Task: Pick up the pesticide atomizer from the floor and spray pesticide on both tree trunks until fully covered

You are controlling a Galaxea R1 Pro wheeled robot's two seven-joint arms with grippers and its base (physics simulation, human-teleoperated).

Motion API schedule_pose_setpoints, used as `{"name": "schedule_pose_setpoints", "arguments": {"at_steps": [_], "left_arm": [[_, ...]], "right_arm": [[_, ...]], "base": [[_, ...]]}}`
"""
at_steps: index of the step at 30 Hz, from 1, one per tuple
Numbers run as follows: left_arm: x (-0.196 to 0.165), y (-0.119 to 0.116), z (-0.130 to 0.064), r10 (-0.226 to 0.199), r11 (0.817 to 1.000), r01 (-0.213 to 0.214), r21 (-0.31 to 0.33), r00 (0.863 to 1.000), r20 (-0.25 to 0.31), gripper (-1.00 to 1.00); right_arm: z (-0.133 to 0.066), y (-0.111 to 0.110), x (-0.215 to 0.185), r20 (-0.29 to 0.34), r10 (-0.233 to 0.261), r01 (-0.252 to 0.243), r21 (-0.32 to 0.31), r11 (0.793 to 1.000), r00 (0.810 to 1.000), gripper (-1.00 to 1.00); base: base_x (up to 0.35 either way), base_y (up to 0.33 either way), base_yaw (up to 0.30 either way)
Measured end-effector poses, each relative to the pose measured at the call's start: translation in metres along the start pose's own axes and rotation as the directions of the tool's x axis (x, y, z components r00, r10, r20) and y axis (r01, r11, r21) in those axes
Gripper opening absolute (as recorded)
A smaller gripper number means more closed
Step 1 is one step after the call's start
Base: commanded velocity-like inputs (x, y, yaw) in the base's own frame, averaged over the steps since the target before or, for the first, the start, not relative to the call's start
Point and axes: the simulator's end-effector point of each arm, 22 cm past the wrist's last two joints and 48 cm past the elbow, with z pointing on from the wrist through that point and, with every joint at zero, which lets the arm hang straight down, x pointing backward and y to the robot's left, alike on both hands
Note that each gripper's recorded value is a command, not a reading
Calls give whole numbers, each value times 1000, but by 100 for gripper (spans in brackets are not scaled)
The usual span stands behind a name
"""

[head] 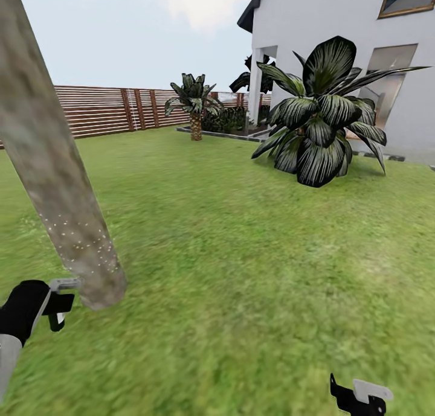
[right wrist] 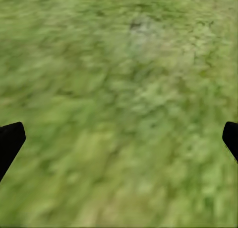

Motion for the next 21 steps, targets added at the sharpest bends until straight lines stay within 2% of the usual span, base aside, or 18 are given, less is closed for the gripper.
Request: {"name": "schedule_pose_setpoints", "arguments": {"at_steps": [7, 11, 14, 21], "left_arm": [[2, -4, 2, -2, 1000, 2, 6, 1000, -3, -100], [22, -7, 12, -1, 1000, 2, 15, 999, -50, -100], [27, -6, 14, 0, 1000, 1, 14, 998, -59, -100], [29, -5, 14, -23, 999, 25, 20, 998, -60, -100]], "right_arm": [[0, 0, 0, 0, 0, 0, 0, 1000, 1000, 100], [0, 0, 0, 0, 0, 0, 0, 1000, 1000, 100], [0, 0, 0, 0, 0, 0, 0, 1000, 1000, 100], [0, 0, 0, 0, 1, -1, 0, 1000, 1000, 100]], "base": [[66, -249, 31], [2, -275, 238], [49, -268, 264], [264, -91, 61]]}}
